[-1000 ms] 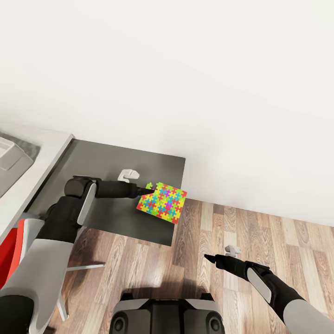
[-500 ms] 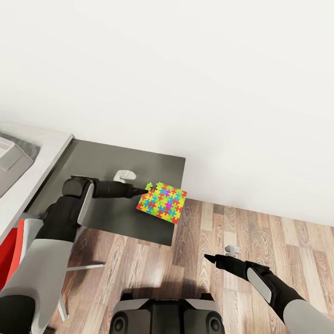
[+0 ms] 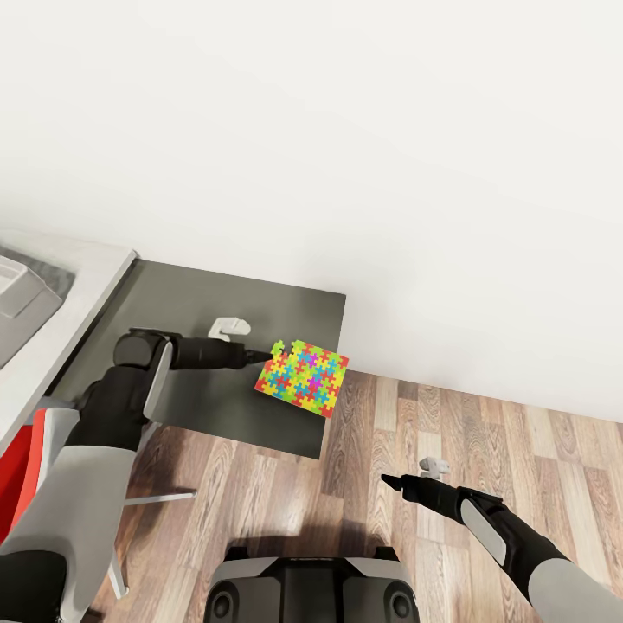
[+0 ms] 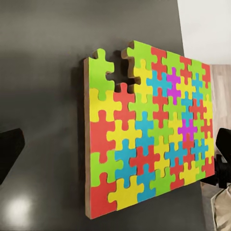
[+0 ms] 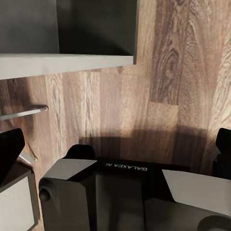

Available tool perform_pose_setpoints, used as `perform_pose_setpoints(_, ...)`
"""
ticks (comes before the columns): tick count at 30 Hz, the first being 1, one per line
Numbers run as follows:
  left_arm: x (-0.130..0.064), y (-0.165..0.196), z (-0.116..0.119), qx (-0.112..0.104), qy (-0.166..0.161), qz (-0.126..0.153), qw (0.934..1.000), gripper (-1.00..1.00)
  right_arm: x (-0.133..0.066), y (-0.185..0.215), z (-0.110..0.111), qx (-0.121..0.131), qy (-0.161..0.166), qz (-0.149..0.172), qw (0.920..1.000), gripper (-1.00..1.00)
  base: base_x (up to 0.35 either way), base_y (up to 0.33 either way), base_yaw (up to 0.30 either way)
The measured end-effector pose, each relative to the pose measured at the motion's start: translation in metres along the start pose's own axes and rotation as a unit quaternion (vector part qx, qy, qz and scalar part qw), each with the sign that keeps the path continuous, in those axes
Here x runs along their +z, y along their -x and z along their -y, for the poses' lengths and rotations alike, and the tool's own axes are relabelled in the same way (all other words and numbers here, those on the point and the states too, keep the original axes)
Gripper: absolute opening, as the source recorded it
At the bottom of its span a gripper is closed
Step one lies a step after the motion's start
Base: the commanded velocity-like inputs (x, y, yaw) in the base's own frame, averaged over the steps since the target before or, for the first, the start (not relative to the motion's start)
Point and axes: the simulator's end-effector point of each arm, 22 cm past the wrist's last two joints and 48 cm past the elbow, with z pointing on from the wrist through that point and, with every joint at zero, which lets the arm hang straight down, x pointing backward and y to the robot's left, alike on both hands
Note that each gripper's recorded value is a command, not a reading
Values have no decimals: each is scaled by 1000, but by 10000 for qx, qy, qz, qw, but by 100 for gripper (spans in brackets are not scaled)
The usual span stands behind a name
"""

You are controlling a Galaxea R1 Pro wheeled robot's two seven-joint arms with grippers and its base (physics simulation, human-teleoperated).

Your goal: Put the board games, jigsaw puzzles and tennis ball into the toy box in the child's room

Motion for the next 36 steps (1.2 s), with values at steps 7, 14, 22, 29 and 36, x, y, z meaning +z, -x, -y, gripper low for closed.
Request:
perform_pose_setpoints(7,7,1,11,-23,-114,14,9999,100,0,0,0,0,0,0,10000,100,0,0,0)
perform_pose_setpoints(14,12,-3,14,-71,-165,-41,9998,100,0,0,0,0,0,0,10000,100,0,0,0)
perform_pose_setpoints(22,18,-5,22,-108,-249,-70,9996,100,0,0,0,0,0,0,10000,100,0,0,0)
perform_pose_setpoints(29,26,-10,27,-183,-323,-135,9992,100,0,0,0,0,0,0,10000,100,0,0,0)
perform_pose_setpoints(36,28,-13,26,-215,-325,-171,9991,100,0,0,0,0,0,0,10000,100,0,0,0)
